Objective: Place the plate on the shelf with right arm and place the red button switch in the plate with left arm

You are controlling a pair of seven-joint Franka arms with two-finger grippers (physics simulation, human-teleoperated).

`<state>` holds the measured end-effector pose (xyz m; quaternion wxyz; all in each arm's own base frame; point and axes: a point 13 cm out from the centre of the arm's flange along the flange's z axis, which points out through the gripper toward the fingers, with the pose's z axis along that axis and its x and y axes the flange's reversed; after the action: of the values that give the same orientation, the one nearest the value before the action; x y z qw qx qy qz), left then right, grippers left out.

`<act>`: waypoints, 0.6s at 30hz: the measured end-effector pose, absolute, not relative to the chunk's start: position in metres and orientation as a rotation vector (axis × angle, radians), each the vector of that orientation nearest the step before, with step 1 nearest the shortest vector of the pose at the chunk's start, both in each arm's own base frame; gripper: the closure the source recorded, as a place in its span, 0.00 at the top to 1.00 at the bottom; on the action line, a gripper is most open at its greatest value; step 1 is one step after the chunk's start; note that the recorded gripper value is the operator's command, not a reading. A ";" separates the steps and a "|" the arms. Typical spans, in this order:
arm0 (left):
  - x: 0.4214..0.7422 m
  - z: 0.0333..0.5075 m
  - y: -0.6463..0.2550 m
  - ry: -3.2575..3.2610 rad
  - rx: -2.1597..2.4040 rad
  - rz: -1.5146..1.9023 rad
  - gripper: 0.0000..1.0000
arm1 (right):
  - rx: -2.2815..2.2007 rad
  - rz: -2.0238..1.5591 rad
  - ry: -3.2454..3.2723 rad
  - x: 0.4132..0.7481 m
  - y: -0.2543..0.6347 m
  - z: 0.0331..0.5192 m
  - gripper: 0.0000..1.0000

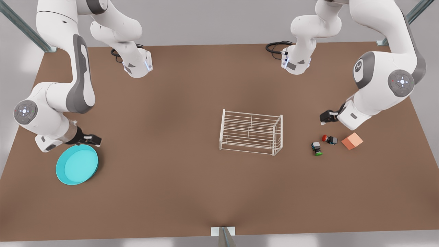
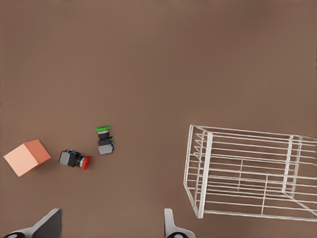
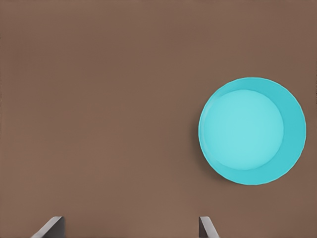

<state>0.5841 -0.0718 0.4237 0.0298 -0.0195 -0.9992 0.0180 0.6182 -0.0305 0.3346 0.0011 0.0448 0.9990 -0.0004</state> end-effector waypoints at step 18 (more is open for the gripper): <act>0.594 0.420 -0.060 -3.113 -0.032 0.047 1.00 | -0.055 -0.009 3.095 0.694 -0.209 0.248 1.00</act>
<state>0.5942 -0.0596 0.4198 0.0140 -0.0102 -0.9997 0.0151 0.6943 -0.2088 0.2480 0.0232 -0.0177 0.9996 -0.0028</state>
